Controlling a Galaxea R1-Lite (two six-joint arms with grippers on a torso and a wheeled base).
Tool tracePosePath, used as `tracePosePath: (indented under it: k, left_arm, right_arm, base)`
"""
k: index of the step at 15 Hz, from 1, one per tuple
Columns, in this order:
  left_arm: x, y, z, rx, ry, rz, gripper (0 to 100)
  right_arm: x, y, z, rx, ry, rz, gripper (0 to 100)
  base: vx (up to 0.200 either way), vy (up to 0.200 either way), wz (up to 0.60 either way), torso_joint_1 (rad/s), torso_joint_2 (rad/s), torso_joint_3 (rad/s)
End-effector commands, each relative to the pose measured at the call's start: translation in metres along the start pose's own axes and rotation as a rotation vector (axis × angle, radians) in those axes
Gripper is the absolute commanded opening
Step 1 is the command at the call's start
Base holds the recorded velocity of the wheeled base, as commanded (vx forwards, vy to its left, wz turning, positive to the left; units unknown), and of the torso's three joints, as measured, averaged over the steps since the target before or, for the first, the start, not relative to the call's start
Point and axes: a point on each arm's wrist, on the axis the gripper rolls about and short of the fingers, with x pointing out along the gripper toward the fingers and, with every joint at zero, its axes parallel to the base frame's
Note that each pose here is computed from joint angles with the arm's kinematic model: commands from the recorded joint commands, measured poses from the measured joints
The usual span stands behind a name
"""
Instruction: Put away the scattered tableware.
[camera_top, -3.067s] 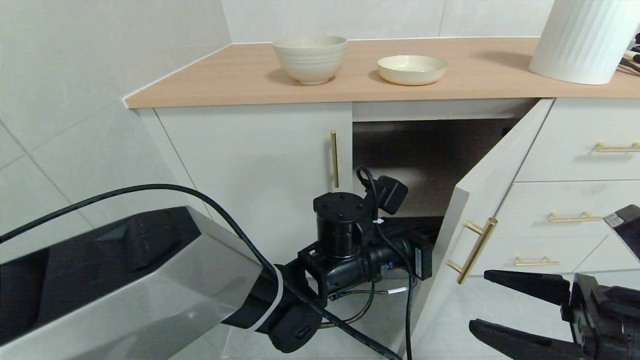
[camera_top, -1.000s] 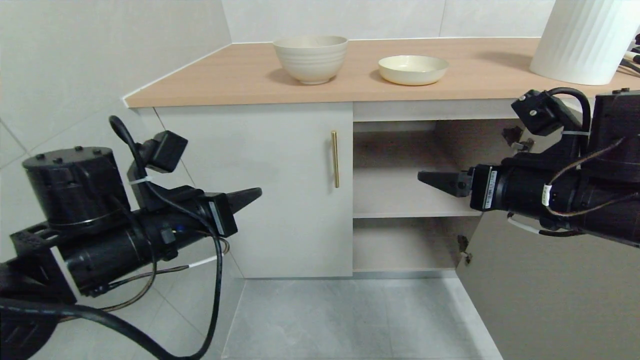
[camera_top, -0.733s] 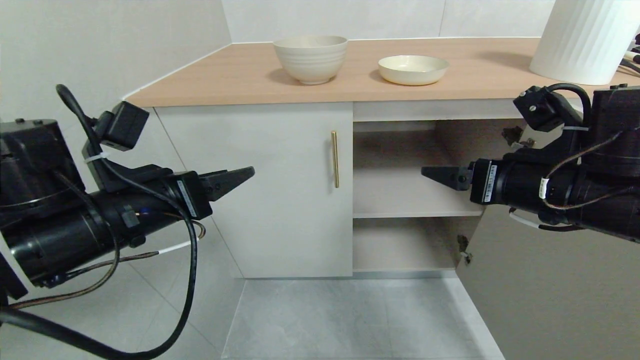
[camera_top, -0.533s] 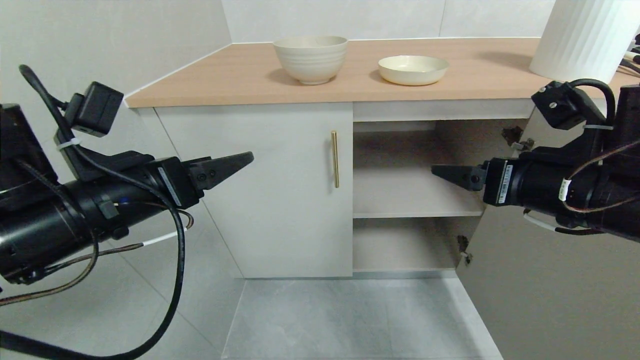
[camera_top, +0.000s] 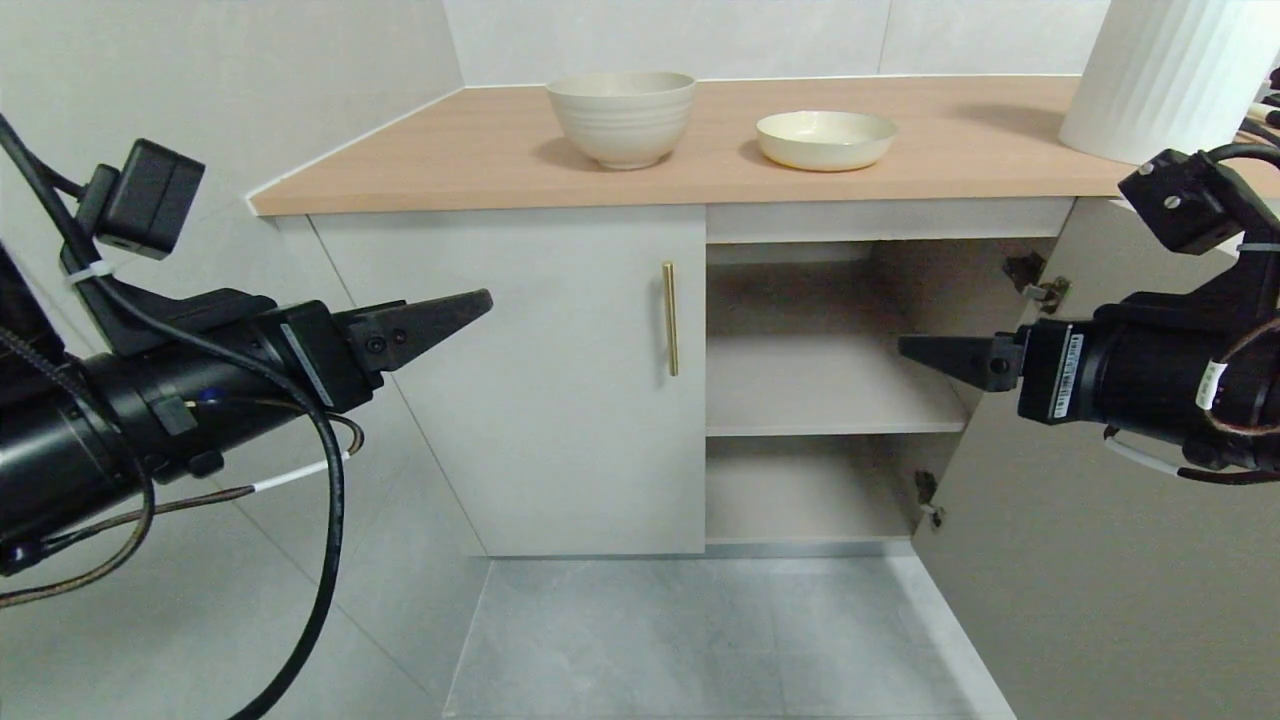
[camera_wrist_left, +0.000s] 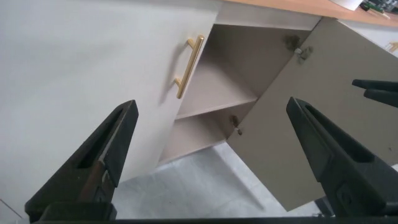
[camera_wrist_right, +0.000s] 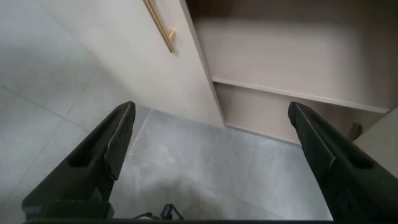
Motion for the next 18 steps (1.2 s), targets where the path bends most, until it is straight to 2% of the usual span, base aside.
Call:
tracePosePath:
  k: [1, 10, 12, 18]
  left_arm:
    - [0.000, -0.001, 0.000, 0.001, -0.002, -0.002, 100]
    - [-0.001, -0.001, 0.001, 0.000, -0.006, -0.001, 100]
    - [-0.006, -0.003, 0.004, 0.004, -0.020, -0.006, 100]
    - [-0.010, -0.005, 0.007, 0.005, -0.037, -0.005, 100]
  right_arm:
    - [-0.002, 0.000, 0.001, 0.001, -0.009, 0.003, 100]
    - [-0.007, 0.001, 0.003, 0.000, -0.019, 0.018, 100]
    - [-0.013, 0.009, 0.003, -0.004, -0.024, 0.049, 100]
    - [-0.022, 0.009, 0.002, -0.005, -0.040, 0.065, 100]
  base:
    - [0.200, 0.000, 0.00, -0.007, 0.00, 0.002]
    - [0.200, 0.000, 0.00, 0.006, 0.00, 0.001]
    - [0.000, 0.000, 0.00, 0.000, 0.00, 0.000]
    - [0.000, 0.000, 0.00, 0.000, 0.00, 0.000]
